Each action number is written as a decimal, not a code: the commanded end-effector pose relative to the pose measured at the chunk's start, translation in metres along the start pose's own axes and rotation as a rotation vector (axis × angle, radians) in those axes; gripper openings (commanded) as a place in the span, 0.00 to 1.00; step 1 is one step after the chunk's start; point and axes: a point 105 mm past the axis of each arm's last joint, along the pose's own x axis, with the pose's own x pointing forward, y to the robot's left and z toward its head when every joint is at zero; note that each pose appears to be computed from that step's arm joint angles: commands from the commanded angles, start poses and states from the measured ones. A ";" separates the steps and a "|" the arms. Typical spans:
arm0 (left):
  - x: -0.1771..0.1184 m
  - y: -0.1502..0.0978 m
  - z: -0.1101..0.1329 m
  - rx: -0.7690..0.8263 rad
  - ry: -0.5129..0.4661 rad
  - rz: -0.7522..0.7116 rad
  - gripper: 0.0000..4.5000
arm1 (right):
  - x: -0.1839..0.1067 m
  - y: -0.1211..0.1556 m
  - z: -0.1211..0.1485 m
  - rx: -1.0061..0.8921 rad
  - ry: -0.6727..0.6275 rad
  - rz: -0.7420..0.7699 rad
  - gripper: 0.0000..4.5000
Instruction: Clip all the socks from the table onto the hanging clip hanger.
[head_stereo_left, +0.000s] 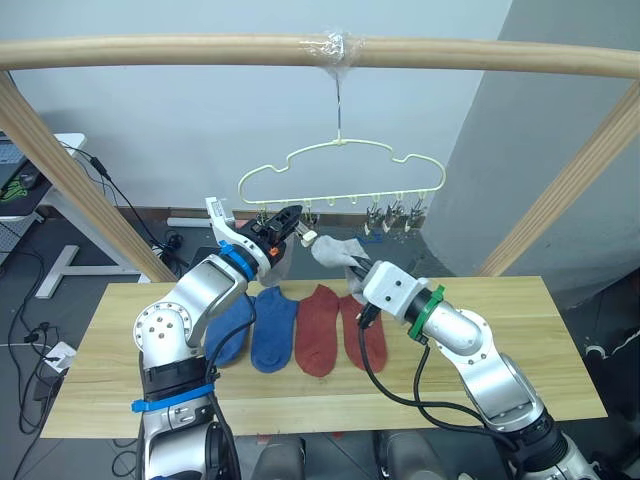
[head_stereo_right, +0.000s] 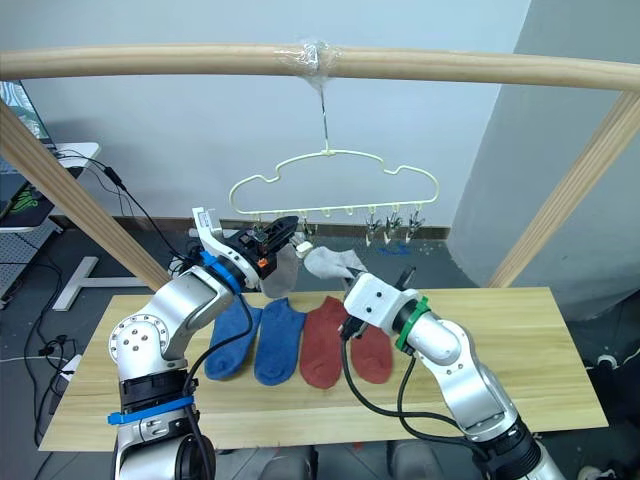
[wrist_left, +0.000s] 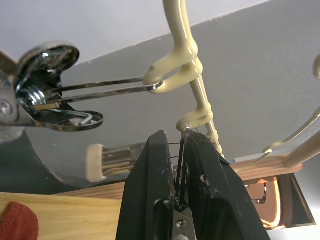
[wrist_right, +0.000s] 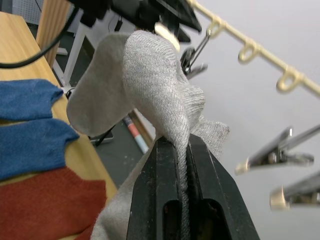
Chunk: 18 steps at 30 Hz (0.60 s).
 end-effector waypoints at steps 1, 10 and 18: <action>-0.001 -0.010 0.002 0.014 -0.011 -0.034 0.03 | 0.000 -0.004 0.008 -0.004 -0.033 -0.013 0.00; -0.002 -0.010 -0.003 0.031 0.004 -0.036 0.03 | 0.008 -0.003 0.019 -0.003 -0.069 -0.011 0.00; -0.003 -0.009 -0.003 0.037 0.002 -0.035 0.03 | 0.010 -0.001 0.025 -0.009 -0.092 0.001 0.00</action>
